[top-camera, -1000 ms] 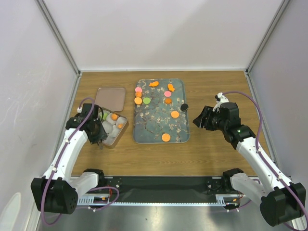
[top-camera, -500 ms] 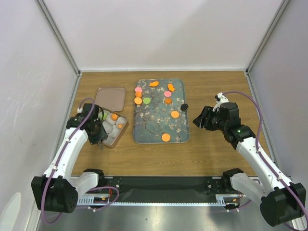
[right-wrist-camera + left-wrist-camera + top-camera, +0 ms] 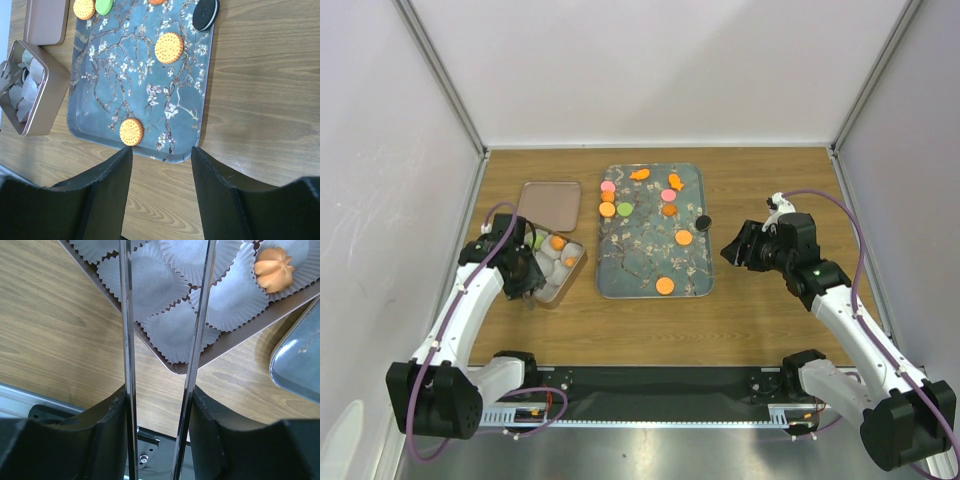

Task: Pack the cookies

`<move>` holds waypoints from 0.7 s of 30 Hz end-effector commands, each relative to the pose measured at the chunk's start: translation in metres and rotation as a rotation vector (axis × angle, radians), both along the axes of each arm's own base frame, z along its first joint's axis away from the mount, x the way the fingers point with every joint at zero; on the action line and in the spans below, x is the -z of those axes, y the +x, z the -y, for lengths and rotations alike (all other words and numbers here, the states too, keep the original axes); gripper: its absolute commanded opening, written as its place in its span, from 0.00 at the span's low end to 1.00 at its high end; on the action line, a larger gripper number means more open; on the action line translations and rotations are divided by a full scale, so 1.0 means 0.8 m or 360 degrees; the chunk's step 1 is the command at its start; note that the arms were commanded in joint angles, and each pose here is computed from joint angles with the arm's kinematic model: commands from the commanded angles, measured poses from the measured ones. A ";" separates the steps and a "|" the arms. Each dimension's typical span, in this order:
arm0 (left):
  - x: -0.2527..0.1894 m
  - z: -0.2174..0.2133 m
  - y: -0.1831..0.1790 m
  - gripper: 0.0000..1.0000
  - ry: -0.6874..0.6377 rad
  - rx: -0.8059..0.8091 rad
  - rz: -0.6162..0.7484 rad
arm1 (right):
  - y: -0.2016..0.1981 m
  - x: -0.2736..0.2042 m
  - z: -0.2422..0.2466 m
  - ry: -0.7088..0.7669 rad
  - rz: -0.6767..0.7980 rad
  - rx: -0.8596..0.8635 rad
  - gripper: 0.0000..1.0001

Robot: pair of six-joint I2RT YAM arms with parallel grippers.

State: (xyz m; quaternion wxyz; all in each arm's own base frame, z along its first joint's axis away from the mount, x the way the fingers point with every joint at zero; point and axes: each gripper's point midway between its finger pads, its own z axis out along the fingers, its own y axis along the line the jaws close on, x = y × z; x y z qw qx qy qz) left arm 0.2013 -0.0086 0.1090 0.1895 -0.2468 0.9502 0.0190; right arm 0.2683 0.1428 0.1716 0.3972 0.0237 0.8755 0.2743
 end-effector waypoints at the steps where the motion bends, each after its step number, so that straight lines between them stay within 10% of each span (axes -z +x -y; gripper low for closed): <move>1: -0.010 -0.006 0.015 0.50 0.0014 -0.0052 0.0082 | 0.004 -0.012 -0.002 0.0019 0.0067 -0.0001 0.57; 21: -0.112 0.058 0.050 0.50 0.0058 0.0387 0.0412 | 0.007 -0.007 -0.001 -0.0002 0.0057 0.0013 0.57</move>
